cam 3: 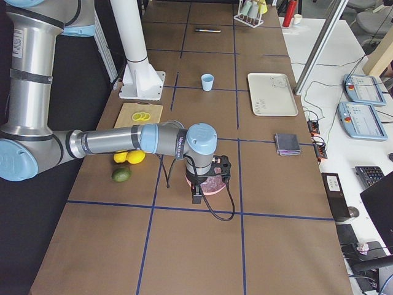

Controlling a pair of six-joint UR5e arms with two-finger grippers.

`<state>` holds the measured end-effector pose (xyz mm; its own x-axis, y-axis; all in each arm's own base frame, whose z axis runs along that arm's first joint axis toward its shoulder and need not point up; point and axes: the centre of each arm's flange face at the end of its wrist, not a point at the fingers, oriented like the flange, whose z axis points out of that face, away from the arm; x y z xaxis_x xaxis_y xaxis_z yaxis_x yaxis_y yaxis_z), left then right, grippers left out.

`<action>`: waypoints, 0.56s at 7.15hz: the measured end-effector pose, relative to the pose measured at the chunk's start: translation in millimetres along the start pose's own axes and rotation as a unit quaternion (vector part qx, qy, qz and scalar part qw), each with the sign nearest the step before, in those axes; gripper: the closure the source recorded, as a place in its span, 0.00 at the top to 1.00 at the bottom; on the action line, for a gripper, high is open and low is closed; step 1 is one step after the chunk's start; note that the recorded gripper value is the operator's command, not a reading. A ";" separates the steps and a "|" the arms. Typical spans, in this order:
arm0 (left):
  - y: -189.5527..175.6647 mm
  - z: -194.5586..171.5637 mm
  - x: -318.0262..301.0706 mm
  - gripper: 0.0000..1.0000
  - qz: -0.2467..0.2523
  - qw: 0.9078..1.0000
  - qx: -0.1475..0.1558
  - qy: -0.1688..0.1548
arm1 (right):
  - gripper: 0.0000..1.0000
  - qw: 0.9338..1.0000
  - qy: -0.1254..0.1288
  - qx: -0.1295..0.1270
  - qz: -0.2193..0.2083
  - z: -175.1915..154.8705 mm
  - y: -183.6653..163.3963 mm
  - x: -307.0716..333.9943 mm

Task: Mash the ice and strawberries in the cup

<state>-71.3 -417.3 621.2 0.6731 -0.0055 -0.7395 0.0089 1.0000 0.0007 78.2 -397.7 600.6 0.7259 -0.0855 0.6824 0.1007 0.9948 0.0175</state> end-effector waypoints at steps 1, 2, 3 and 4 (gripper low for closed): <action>-1.6 -0.1 1.8 1.00 -0.014 1.000 0.001 0.000 | 1.00 1.000 0.001 -0.001 0.002 1.5 -0.9 0.9; -2.1 -0.8 3.0 1.00 -0.020 1.000 0.002 -0.001 | 1.00 1.000 0.001 -0.004 0.003 3.5 -1.5 2.1; -2.6 -0.3 4.5 1.00 -0.020 1.000 0.002 -0.001 | 1.00 1.000 0.000 -0.007 0.005 6.7 -1.6 3.6; -3.0 1.6 6.3 1.00 -0.018 1.000 -0.001 -0.001 | 1.00 1.000 0.000 -0.010 0.004 9.1 -2.4 3.3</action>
<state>-65.8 -420.4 617.7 0.6734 -0.0419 -0.7381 0.0326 0.9991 -0.0269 74.2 -399.9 609.4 0.7267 -0.0770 0.6826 0.1078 0.9942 -0.0026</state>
